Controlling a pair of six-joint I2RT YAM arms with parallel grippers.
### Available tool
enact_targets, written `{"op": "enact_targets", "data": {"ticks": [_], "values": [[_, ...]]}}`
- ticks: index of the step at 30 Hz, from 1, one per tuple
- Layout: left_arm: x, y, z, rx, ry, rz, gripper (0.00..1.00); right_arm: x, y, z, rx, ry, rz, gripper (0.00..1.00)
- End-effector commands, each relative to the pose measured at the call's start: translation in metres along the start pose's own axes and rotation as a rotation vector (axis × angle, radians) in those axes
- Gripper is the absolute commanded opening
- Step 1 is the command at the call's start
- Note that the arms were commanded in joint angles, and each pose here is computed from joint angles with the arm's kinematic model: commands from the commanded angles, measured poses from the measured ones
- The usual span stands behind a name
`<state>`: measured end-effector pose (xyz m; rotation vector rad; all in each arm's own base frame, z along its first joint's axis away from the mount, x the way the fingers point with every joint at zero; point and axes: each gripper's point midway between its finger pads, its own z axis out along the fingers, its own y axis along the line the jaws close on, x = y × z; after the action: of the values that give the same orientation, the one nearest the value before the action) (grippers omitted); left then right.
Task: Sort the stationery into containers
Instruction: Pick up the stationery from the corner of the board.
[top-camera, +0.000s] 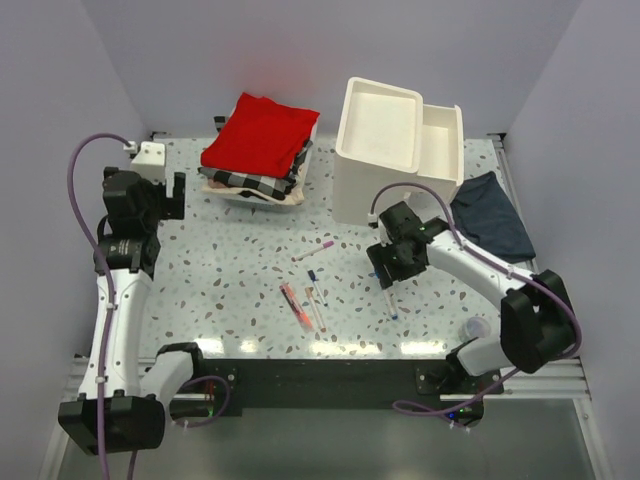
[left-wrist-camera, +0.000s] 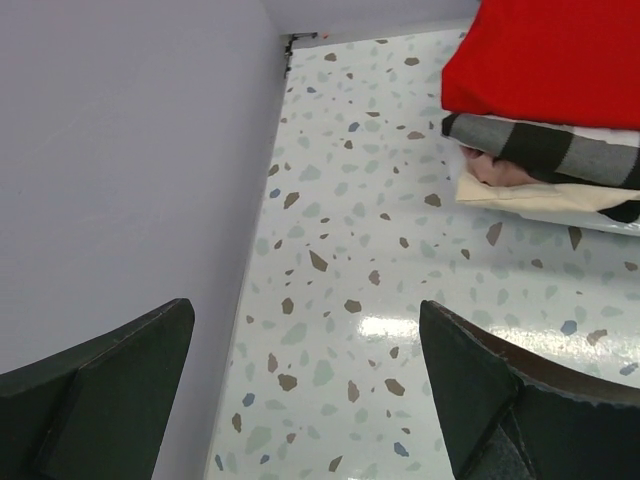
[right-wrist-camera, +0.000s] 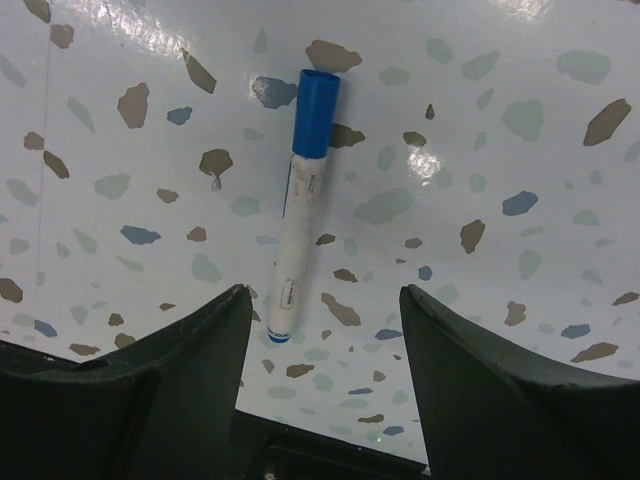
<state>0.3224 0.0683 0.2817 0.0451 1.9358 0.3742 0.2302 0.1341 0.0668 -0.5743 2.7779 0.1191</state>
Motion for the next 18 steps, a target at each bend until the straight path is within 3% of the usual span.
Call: {"op": "enact_targets", "data": {"ticks": [1,18], "values": [[-0.026,0.035,0.000,-0.109,-0.041,-0.066,1.00,-0.007,-0.003,0.008,0.066,0.008,0.088,0.66],[-0.025,0.074,-0.003,-0.213,-0.053,-0.021,1.00,0.003,0.005,0.039,0.079,0.114,0.086,0.64]]}}
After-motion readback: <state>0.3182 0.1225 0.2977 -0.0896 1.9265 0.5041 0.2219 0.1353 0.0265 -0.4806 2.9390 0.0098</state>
